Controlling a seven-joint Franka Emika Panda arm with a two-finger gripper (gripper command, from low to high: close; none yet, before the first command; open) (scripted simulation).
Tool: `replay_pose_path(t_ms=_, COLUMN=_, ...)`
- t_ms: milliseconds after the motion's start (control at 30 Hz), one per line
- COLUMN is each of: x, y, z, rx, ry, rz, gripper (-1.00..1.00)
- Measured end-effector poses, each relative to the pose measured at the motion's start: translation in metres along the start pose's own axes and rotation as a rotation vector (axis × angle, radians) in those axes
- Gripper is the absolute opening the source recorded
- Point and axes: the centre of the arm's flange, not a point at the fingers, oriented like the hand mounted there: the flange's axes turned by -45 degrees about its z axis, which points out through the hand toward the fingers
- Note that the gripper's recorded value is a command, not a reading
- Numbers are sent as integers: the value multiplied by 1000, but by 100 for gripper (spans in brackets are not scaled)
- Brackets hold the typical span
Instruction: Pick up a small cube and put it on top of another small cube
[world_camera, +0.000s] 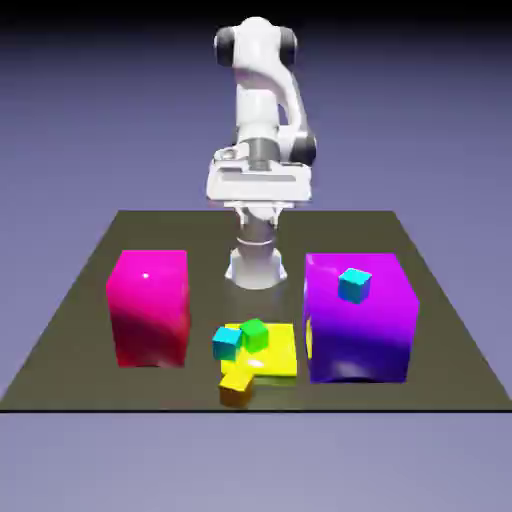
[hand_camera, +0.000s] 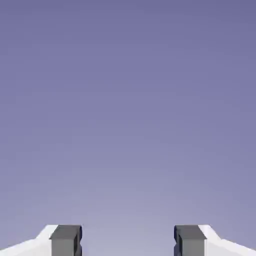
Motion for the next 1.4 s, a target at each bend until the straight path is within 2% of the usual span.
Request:
replay_pose_path(t_ms=267, x=7, y=16, z=87, rx=-21, ry=-295, rz=126, gripper=0)
replay_pose_path(t_ms=533, x=-12, y=35, z=178, rx=-50, ry=-588, rz=259, gripper=0)
replay_pose_path(t_ms=867, x=-69, y=55, z=287, rx=-96, ry=-948, rz=419, gripper=0)
replay_pose_path(t_ms=1000, x=-111, y=50, z=322, rx=-96, ry=-948, rz=419, gripper=0)
replay_pose_path(t_ms=1033, x=-123, y=49, z=331, rx=-96, ry=-948, rz=419, gripper=-100)
replay_pose_path(t_ms=1100, x=-123, y=49, z=331, rx=-95, ry=-948, rz=419, gripper=-100)
replay_pose_path(t_ms=1267, x=-51, y=50, z=280, rx=-62, ry=-908, rz=380, gripper=-100)
replay_pose_path(t_ms=1400, x=-24, y=35, z=232, rx=-15, ry=-861, rz=306, gripper=-100)
